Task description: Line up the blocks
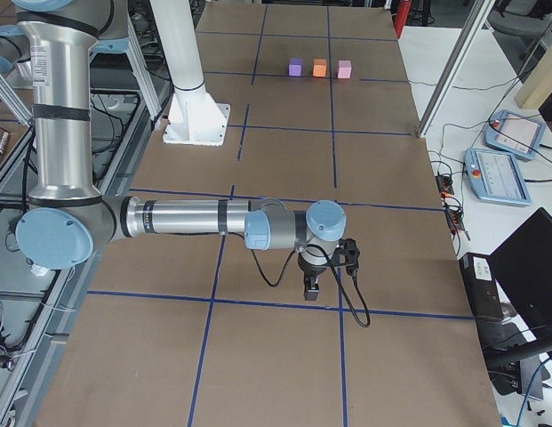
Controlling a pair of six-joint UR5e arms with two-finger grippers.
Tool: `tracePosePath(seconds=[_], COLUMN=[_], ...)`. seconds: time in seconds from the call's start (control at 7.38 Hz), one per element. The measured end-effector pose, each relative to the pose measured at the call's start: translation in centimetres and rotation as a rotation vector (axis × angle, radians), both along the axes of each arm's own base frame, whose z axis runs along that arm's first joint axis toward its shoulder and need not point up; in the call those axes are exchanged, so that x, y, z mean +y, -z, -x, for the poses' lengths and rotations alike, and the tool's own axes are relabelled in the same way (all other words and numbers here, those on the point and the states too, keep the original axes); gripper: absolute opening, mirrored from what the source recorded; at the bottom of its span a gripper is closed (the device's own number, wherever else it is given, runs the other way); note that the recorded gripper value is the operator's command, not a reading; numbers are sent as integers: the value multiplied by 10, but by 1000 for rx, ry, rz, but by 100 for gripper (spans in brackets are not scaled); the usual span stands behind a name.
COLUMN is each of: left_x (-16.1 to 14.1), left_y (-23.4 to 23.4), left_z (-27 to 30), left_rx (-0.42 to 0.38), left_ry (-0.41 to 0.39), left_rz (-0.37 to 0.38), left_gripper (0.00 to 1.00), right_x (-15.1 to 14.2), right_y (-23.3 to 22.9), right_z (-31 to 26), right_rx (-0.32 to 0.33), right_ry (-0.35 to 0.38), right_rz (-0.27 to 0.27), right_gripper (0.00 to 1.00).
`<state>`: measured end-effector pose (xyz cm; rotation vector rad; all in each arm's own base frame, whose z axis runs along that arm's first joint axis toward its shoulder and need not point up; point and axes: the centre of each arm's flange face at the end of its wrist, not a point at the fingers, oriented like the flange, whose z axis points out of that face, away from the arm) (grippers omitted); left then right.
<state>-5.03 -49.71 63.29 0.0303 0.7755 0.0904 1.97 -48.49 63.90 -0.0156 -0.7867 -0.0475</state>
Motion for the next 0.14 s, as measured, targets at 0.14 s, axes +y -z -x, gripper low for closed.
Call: tracePosePath(seconds=[0.14], left_x=[-1], left_y=[0], left_z=[0], left_rx=[0], left_ry=[0], left_rz=[-1], left_gripper=[100], right_x=[0], right_y=[0], right_z=[0], right_rx=[0], right_ry=[0], right_rz=[-1], right_gripper=[100])
